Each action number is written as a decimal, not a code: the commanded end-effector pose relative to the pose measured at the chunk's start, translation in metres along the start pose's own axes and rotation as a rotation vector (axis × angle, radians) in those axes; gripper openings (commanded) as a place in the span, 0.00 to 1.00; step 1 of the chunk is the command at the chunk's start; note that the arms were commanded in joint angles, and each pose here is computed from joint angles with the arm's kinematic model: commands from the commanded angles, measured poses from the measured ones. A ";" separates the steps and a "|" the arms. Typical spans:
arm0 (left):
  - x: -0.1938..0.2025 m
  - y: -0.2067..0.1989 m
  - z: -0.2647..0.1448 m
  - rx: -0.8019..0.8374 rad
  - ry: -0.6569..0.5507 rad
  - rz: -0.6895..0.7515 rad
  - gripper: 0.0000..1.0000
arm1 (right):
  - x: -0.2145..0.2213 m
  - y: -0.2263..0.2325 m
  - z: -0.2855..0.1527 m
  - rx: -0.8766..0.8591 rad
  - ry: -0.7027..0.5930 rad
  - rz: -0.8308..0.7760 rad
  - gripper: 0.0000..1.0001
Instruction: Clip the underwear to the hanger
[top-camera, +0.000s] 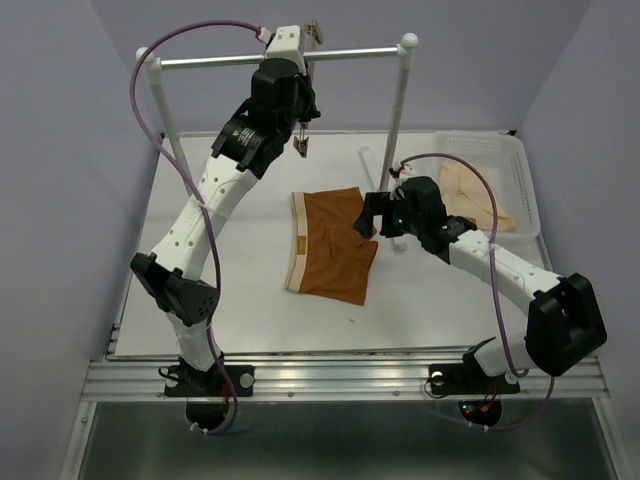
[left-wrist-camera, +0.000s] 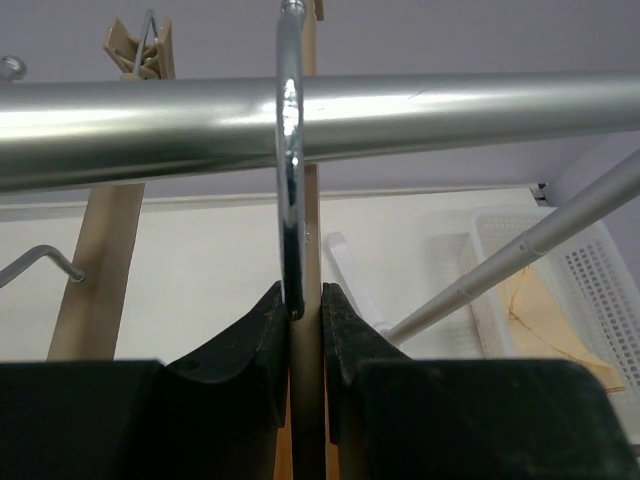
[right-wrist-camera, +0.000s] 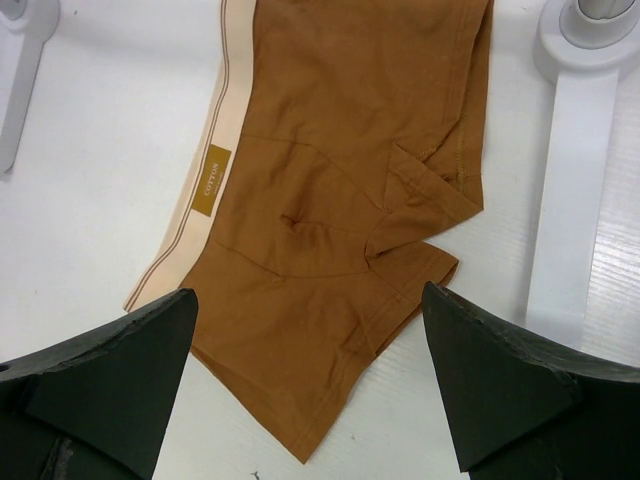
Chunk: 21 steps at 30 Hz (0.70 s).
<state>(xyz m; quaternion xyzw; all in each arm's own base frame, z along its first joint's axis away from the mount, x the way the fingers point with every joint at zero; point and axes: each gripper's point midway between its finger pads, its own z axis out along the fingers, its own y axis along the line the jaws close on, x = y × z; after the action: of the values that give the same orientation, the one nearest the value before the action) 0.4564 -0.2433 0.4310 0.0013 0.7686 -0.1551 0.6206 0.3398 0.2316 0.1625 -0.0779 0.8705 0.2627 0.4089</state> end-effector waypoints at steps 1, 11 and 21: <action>-0.061 -0.007 -0.042 0.078 -0.172 -0.038 0.00 | -0.019 0.007 -0.005 -0.027 -0.045 -0.009 1.00; -0.013 -0.013 -0.050 0.182 -0.078 0.030 0.00 | -0.020 0.011 -0.006 -0.043 -0.048 -0.013 1.00; 0.025 -0.012 -0.075 0.229 -0.063 0.052 0.00 | -0.030 0.028 -0.017 -0.157 -0.144 -0.075 1.00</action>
<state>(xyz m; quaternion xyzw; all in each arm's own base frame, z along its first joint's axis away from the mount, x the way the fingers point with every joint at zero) 0.3953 -0.2419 0.3714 0.0792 0.7846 -0.1855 0.5863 0.3341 0.2379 0.1698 -0.0987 0.8571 0.2867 0.4164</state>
